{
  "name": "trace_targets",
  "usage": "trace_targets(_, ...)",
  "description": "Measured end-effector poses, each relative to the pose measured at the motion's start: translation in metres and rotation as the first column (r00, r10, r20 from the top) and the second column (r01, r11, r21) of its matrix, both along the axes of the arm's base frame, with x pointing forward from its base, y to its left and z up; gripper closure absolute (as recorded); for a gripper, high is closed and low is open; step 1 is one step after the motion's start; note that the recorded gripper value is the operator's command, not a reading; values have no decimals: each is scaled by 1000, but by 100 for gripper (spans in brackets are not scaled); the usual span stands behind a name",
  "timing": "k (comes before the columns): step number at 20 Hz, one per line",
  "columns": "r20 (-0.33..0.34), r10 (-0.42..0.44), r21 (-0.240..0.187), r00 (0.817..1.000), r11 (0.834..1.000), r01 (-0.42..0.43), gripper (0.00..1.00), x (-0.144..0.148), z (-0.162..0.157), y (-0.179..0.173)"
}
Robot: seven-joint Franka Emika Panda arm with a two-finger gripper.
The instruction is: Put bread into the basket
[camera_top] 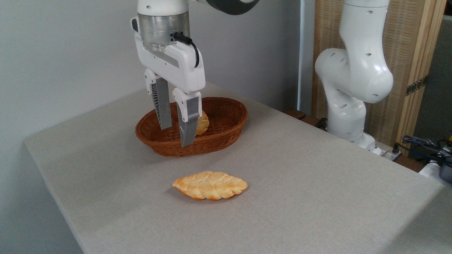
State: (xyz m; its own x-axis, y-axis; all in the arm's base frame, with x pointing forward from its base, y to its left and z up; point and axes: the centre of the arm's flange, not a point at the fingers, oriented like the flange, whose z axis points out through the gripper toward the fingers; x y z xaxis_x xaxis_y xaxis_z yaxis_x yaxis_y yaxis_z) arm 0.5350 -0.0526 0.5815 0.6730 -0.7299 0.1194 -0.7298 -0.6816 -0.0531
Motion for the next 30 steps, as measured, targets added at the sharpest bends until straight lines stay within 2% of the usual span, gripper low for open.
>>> trace_targets(18, 0, 2, 0, 1000, 1000, -2, 0, 0, 0, 1)
trace_targets(25, -17, 0, 1, 1000, 1000, 0, 0, -2, -1, 1)
trace_targets(30, -54, -14, 5, 998, 1000, 15, 0, -6, -5, -6)
